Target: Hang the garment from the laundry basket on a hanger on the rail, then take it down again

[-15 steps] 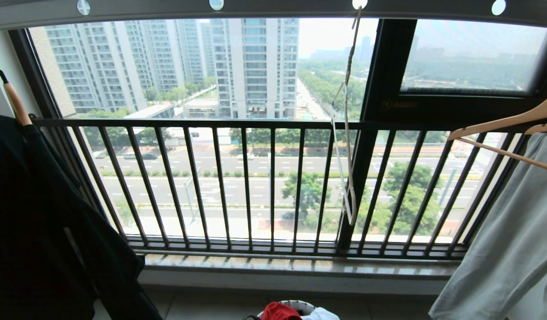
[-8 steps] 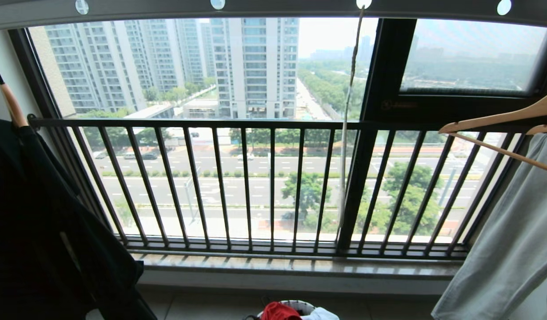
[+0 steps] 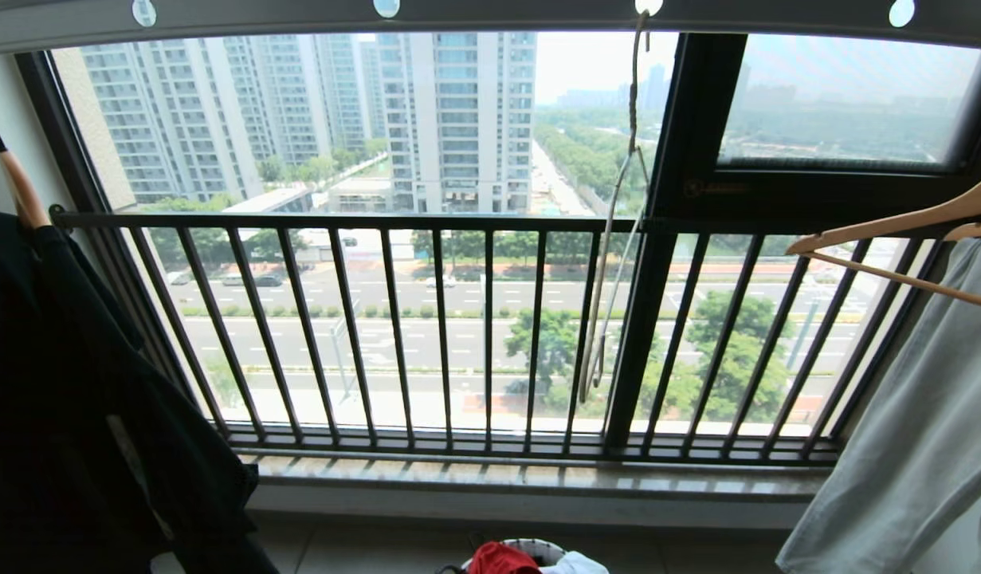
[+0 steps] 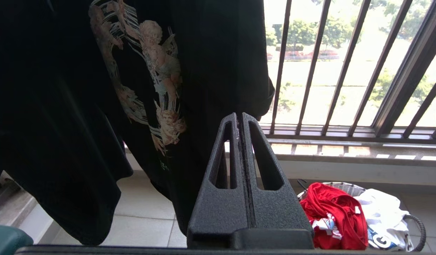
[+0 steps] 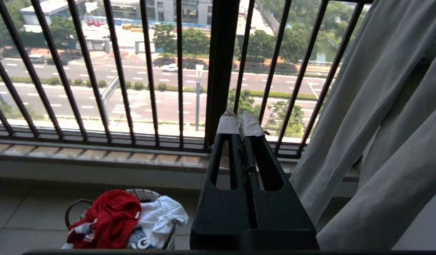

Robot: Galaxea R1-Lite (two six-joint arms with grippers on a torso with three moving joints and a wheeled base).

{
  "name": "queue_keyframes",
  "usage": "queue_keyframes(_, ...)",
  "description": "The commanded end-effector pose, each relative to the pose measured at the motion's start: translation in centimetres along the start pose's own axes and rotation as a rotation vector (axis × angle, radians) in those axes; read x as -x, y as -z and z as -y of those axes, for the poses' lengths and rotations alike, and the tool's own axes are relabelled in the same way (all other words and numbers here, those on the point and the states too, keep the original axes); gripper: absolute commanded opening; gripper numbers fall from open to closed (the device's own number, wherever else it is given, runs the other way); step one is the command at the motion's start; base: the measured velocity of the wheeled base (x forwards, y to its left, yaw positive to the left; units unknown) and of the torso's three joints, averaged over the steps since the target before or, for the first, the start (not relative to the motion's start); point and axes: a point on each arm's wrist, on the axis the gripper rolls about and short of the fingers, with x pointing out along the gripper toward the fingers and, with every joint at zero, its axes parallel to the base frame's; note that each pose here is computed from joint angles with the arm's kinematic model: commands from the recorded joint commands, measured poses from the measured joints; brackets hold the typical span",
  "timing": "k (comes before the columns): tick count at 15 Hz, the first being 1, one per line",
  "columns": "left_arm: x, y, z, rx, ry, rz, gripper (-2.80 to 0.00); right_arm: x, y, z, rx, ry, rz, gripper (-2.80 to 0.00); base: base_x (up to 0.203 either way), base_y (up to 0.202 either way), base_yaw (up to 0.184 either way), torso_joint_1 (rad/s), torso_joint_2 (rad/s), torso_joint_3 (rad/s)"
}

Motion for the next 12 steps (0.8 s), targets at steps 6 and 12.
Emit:
queue_keyframes(6,-0.1,0.3,0.0,0.01,-0.002,-0.013,-2.8,-3.1,7.2,-0.8,0.083,-0.103,0.036,-2.8,0.0,0.0,0.0,0.0,0.0,0.0)
queue_keyframes(12,-0.1,0.3,0.0,0.111,-0.01,-0.011,-2.8,-3.1,7.6,-0.7,-0.026,-0.083,-0.01,-2.8,0.0,0.0,0.0,0.0,0.0,0.0)
